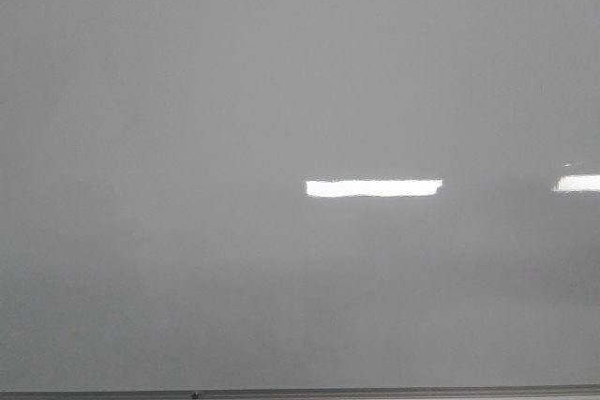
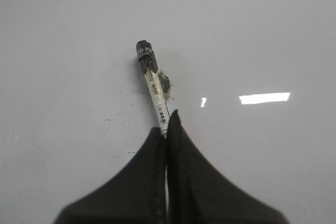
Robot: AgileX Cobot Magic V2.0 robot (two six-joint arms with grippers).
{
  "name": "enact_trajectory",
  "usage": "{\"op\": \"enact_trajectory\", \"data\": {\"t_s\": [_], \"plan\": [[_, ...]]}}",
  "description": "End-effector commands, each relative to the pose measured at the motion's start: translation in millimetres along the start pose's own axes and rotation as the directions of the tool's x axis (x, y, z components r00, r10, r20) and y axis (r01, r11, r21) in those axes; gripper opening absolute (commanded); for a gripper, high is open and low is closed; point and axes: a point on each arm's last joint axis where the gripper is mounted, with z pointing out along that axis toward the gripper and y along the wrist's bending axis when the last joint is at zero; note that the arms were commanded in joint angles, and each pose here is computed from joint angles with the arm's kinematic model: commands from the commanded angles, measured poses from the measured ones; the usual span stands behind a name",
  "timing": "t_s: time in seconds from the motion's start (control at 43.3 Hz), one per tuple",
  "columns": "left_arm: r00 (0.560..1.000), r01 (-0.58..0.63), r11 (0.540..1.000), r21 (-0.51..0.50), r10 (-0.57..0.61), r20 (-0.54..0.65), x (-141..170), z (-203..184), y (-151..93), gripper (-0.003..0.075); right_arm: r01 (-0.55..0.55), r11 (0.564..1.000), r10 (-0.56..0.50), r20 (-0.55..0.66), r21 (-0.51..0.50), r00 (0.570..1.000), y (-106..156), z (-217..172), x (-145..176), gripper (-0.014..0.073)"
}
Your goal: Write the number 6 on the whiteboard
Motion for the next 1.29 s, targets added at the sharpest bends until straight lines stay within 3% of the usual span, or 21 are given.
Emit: {"op": "enact_trajectory", "data": {"t_s": [0.0,1.04,1.155,1.271], "plan": [[0.996,0.002,1.0,-0.009,-0.001,0.092,-6.7,-1.1,0.7,-0.002,-0.003,1.0,0.002,0.099,0.008,0.995,-0.6,-2.2,-11.7,-0.0058],[0.996,0.002,1.0,-0.01,-0.001,0.094,-6.9,-1.2,0.7,-0.002,-0.003,1.0,0.002,0.104,0.008,0.995,-0.6,-2.3,-12.2,-0.0058],[0.992,0.004,1.0,-0.012,-0.003,0.123,-9.5,-1.5,1.0,-0.002,-0.01,1.0,0.009,0.117,0.008,0.993,-0.7,-2.5,-13.6,-0.0058],[0.969,0.08,0.997,-0.012,-0.075,0.235,-21.3,-3.7,2.7,-0.002,-0.01,1.0,0.008,0.17,0.012,0.985,-0.9,-4.6,-22.7,-0.0058]]}}
